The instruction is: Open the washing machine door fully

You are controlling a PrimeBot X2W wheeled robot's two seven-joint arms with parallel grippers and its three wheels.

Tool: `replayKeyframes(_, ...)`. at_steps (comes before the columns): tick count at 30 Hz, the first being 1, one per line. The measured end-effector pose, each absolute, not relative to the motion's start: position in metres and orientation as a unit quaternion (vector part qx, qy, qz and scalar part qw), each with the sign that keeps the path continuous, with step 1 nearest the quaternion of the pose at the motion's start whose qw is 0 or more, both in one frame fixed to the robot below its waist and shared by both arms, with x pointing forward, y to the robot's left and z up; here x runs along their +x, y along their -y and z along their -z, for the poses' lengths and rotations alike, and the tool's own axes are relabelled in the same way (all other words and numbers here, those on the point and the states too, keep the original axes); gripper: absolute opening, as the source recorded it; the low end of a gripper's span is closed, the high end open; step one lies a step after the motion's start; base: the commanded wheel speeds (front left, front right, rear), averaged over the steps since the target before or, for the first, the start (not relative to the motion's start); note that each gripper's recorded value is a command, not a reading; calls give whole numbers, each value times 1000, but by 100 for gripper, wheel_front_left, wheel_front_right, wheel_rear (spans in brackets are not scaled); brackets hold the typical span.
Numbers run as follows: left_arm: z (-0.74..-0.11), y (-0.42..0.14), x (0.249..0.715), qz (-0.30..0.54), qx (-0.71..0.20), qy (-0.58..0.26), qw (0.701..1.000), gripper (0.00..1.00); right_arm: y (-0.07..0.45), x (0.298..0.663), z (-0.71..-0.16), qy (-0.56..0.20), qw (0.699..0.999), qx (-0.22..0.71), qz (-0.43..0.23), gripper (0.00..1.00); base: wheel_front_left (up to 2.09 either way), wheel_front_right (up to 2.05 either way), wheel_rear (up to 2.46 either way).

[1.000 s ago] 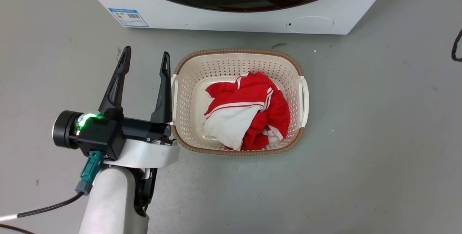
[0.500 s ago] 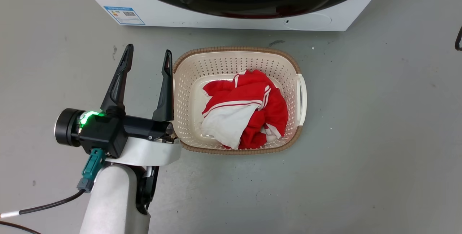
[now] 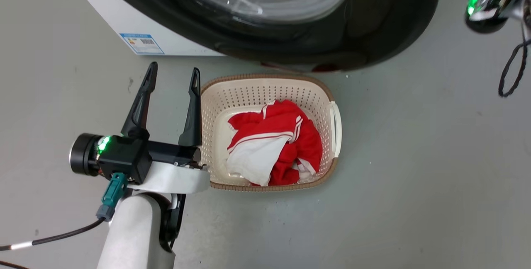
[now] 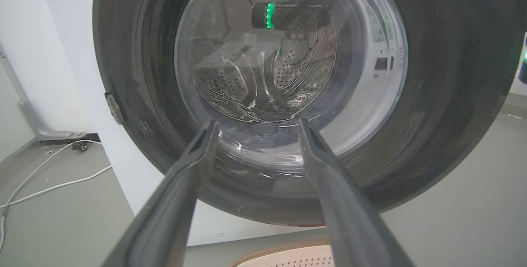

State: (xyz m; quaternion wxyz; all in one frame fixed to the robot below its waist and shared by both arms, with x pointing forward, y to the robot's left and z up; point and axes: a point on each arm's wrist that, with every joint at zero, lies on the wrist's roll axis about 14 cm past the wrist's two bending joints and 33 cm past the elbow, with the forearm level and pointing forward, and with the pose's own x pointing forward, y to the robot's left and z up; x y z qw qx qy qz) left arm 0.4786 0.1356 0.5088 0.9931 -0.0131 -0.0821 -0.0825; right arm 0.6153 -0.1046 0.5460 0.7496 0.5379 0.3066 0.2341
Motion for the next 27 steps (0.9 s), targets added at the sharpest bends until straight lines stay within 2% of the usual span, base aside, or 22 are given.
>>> replayKeyframes(14, -530, -141, 447, 68, -12, 92, 993, 100, 63, 533, -556, -372, 713, 502, -318, 0, 0, 0, 0)
replayKeyframes(27, -547, -148, 412, 54, -8, 105, 993, 100, 7, 448, -572, -407, 664, 463, -423, 0, 0, 0, 0)
